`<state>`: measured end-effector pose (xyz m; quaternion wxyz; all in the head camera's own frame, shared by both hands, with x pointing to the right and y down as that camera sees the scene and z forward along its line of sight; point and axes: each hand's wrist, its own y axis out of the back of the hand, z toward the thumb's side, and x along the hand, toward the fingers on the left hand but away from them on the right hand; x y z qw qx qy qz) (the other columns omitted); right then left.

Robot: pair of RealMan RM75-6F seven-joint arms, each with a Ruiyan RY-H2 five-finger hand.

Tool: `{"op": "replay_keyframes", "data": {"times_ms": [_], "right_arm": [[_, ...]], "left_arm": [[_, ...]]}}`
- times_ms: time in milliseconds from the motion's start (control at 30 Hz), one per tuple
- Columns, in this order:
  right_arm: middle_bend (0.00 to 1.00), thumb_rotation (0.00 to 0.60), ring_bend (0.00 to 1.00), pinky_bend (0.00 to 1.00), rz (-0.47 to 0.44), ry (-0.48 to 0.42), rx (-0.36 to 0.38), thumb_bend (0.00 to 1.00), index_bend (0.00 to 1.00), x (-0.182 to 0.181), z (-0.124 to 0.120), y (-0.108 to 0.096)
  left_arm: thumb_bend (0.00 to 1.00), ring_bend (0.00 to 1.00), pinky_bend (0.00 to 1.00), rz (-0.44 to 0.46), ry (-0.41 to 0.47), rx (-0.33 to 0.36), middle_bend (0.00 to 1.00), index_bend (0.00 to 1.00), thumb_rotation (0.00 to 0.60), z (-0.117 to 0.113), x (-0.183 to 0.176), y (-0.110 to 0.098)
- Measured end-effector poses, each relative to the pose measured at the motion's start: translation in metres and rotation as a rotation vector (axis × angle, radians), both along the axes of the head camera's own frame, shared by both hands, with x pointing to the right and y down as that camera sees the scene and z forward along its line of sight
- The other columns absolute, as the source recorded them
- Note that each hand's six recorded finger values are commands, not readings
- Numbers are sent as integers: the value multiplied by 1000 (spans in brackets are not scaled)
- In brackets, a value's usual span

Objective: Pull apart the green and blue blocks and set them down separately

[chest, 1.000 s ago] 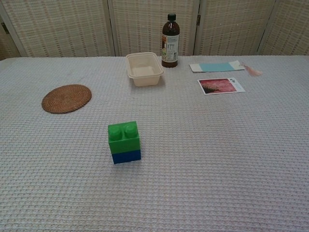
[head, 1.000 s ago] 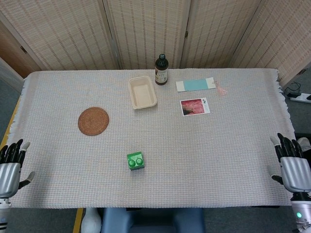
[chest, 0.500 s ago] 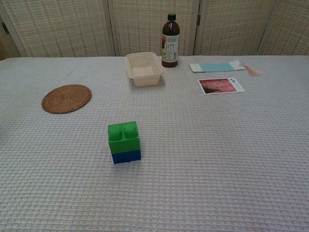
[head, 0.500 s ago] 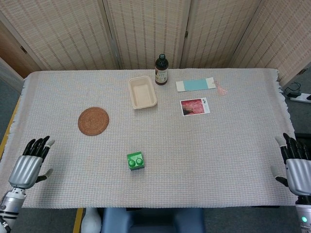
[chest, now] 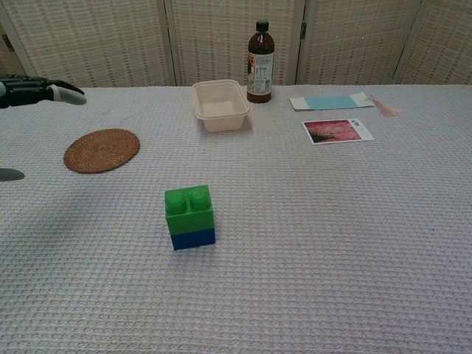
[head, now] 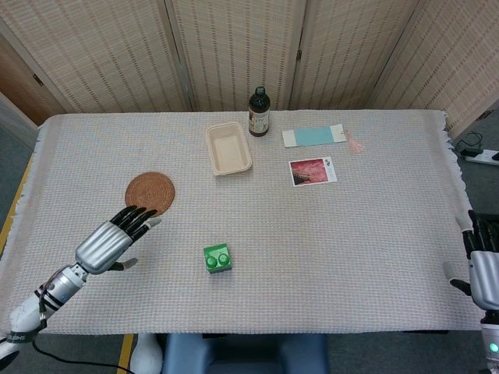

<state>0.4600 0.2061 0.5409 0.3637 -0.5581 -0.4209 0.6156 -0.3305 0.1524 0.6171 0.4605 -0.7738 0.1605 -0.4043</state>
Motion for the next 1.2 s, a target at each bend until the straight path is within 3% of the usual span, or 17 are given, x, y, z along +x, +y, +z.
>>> {"op": "replay_keyframes", "data": {"times_ms": [267, 567, 1200], "right_arm": [[0, 600, 0, 0, 27, -12, 7, 373, 0, 8, -3, -4], [0, 600, 0, 0, 47, -32, 28, 374, 0, 14, -11, -6], [0, 600, 0, 0, 56, -41, 3, 373, 0, 18, -9, -8]], "left_arm": [[251, 0, 151, 105, 52, -103, 73, 33, 600, 26, 48, 5], [253, 0, 119, 220, 56, -147, 75, 30, 600, 43, 99, 14], [283, 0, 102, 271, -1, -241, 140, 87, 600, 58, 150, 6]]}}
